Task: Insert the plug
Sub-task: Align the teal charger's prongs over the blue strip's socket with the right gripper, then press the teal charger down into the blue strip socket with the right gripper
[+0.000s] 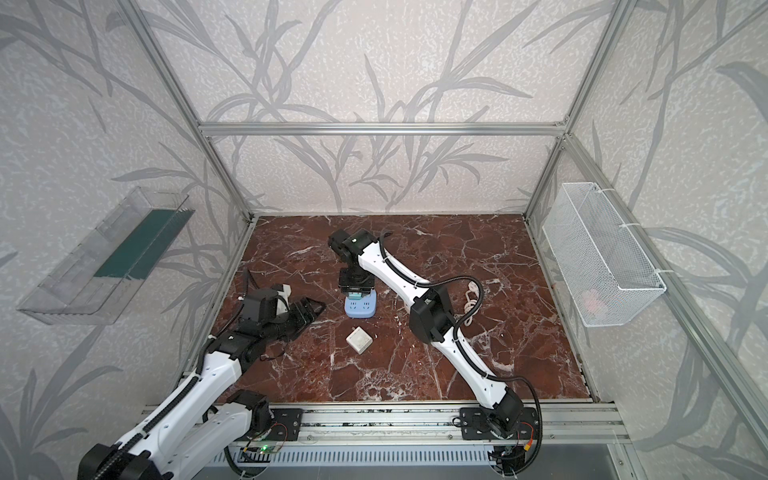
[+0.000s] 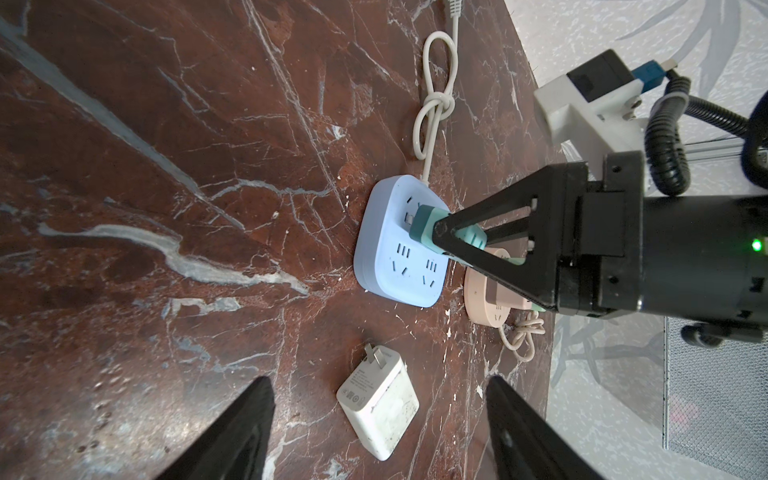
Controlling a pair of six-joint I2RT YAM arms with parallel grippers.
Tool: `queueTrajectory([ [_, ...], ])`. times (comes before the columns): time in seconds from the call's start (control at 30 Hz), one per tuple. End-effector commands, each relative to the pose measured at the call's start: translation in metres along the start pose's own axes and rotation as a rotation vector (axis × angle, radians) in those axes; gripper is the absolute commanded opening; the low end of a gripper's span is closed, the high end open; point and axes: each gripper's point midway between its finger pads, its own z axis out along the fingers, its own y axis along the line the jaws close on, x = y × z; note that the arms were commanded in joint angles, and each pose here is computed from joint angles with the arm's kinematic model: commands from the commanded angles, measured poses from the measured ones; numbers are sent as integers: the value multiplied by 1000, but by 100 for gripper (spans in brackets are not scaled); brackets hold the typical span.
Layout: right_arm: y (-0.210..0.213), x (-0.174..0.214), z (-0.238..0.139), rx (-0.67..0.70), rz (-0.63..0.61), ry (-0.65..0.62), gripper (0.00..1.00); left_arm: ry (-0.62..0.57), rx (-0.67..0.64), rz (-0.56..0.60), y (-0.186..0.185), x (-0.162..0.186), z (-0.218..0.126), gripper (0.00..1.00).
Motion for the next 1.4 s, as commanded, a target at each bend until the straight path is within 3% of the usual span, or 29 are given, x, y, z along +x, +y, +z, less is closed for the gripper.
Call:
queueTrajectory([
  [0.0, 2, -7, 6, -16, 17, -1, 0, 10, 6, -5, 3, 2, 4, 78],
  [0.47, -7, -9, 11, 2, 19, 18, 0, 33, 15, -12, 2, 3, 12, 78],
  [1.1, -44, 41, -27, 98, -107, 180, 0, 25, 17, -27, 7, 8, 9, 78],
  [1.37, -59, 53, -27, 151, -134, 228, 0, 29, 10, -33, 13, 10, 15, 78],
])
